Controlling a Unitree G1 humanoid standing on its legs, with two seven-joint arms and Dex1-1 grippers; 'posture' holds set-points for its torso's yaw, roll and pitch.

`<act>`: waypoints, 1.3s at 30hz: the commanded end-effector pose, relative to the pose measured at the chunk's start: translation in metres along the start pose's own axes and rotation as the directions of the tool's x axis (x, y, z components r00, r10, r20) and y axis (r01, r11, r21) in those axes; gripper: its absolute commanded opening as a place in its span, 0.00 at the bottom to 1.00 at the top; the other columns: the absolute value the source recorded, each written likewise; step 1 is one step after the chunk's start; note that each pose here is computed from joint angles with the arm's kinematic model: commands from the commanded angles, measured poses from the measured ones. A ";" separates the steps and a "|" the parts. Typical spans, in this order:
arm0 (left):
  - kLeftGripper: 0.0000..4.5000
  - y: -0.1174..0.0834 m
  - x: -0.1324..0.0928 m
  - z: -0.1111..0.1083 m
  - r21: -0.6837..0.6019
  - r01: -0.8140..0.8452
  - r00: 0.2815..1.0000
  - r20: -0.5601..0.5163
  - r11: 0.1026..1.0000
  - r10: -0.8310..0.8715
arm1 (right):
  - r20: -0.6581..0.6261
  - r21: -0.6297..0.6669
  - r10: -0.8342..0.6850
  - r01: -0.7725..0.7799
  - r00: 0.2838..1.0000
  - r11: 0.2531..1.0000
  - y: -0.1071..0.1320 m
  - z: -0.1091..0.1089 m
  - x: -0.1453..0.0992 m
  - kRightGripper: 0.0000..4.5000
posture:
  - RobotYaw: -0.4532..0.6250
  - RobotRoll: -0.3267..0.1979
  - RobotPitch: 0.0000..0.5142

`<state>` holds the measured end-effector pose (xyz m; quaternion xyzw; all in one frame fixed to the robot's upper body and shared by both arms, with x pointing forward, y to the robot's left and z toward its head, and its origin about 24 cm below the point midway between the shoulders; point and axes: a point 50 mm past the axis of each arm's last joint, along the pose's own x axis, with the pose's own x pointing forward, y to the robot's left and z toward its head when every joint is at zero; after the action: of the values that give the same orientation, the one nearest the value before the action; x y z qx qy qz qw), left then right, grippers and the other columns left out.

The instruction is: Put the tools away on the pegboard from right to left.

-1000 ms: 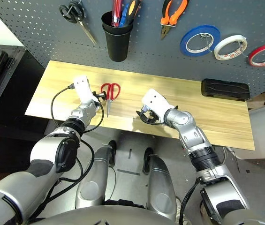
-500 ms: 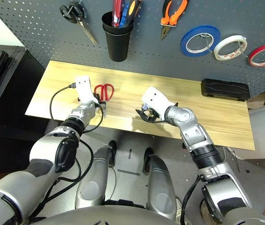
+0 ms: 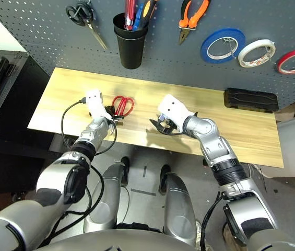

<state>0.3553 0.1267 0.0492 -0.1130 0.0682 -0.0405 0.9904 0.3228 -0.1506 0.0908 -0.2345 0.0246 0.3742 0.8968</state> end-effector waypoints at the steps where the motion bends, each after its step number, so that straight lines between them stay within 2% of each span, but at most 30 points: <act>1: 0.01 0.002 -0.021 0.019 -0.024 0.041 0.993 0.112 0.999 -0.038 | 0.047 0.020 0.012 -0.012 0.999 1.000 -0.008 -0.006 -0.011 1.00 | 0.66 0.62 0.56; 8: 0.01 0.006 -0.059 0.054 -0.070 0.067 0.972 0.232 0.995 -0.049 | 0.189 0.023 0.010 -0.015 0.982 1.000 -0.023 0.003 -0.027 1.00 | 0.70 0.62 0.56; 16: 0.01 0.002 -0.079 0.114 -0.107 0.106 0.919 0.389 0.989 -0.057 | 0.466 0.028 0.022 -0.040 0.884 0.999 -0.038 0.027 -0.050 1.00 | 0.72 0.62 0.54; 20: 0.01 0.001 -0.083 0.132 -0.095 0.126 0.898 0.434 0.987 -0.073 | 0.528 0.049 0.019 -0.053 0.849 0.997 -0.046 0.035 -0.061 1.00 | 0.72 0.62 0.52; 26: 0.01 0.008 -0.084 0.160 -0.142 0.131 0.866 0.498 0.981 -0.043 | 0.585 0.081 0.019 -0.082 0.811 0.993 -0.060 0.050 -0.080 1.00 | 0.71 0.62 0.50; 39: 0.01 0.015 -0.067 0.184 -0.135 0.145 0.857 0.513 0.980 -0.056 | 0.611 0.077 0.051 -0.124 0.790 0.989 -0.094 0.086 -0.097 1.00 | 0.67 0.62 0.51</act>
<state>0.3159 0.1879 0.2318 -0.2027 -0.1961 -0.0484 0.9582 0.3085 -0.2290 0.2215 -0.0505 -0.2287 0.4684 0.8519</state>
